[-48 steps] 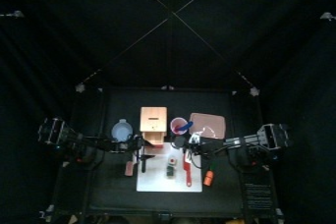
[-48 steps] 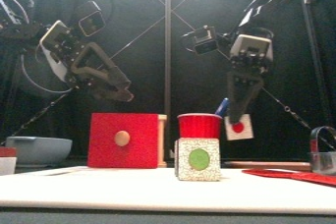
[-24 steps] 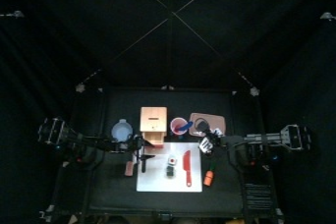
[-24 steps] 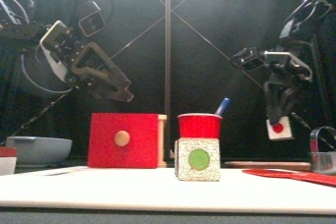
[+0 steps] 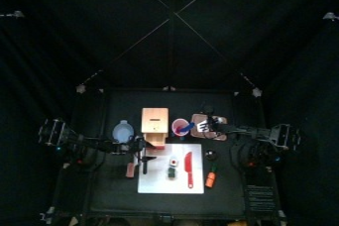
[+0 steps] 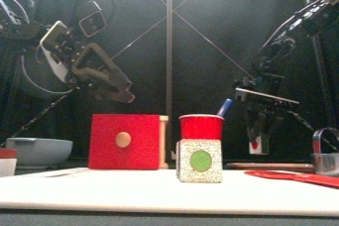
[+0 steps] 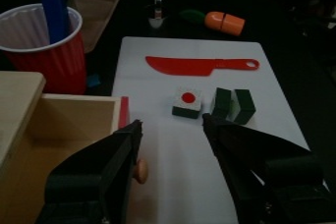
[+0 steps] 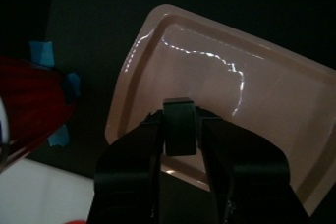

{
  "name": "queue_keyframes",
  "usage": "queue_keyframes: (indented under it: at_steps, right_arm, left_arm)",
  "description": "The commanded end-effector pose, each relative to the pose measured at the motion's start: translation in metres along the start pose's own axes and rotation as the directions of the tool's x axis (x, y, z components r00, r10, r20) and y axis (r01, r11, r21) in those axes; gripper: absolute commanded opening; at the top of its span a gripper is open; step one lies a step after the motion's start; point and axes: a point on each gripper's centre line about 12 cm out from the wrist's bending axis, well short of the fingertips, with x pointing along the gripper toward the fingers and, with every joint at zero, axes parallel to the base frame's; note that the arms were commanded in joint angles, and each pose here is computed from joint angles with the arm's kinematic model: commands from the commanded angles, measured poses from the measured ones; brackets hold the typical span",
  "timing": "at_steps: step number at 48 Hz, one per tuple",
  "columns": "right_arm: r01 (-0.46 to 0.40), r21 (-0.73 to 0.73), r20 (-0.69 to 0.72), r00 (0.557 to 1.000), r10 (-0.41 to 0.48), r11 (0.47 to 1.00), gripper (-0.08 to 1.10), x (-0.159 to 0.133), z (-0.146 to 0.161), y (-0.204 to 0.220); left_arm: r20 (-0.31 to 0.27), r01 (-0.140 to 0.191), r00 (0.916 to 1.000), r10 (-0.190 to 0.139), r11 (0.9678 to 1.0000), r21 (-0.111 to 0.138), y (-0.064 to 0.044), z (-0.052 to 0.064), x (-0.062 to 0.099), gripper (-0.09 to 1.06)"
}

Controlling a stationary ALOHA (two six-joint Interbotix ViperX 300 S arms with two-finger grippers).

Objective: Place sushi on board then cut the sushi with the knife then place the pieces on the plate
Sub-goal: Place the 4 sushi pieces on the plate

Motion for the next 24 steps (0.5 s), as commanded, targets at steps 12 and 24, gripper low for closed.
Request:
queue_keyframes:
  at_steps: [12,24]
  right_arm:
    - [-0.024,0.022,0.013,1.000,0.024,0.999,0.72,0.010,0.011,0.003]
    - [-0.022,0.028,0.009,1.000,0.022,0.999,0.84,0.013,0.011,0.001]
  left_arm:
    - [0.008,0.004,1.0000,-0.004,1.0000,0.003,0.000,0.000,-0.004,0.88]
    - [0.008,0.003,1.0000,-0.003,1.0000,0.000,0.000,0.000,-0.004,0.88]
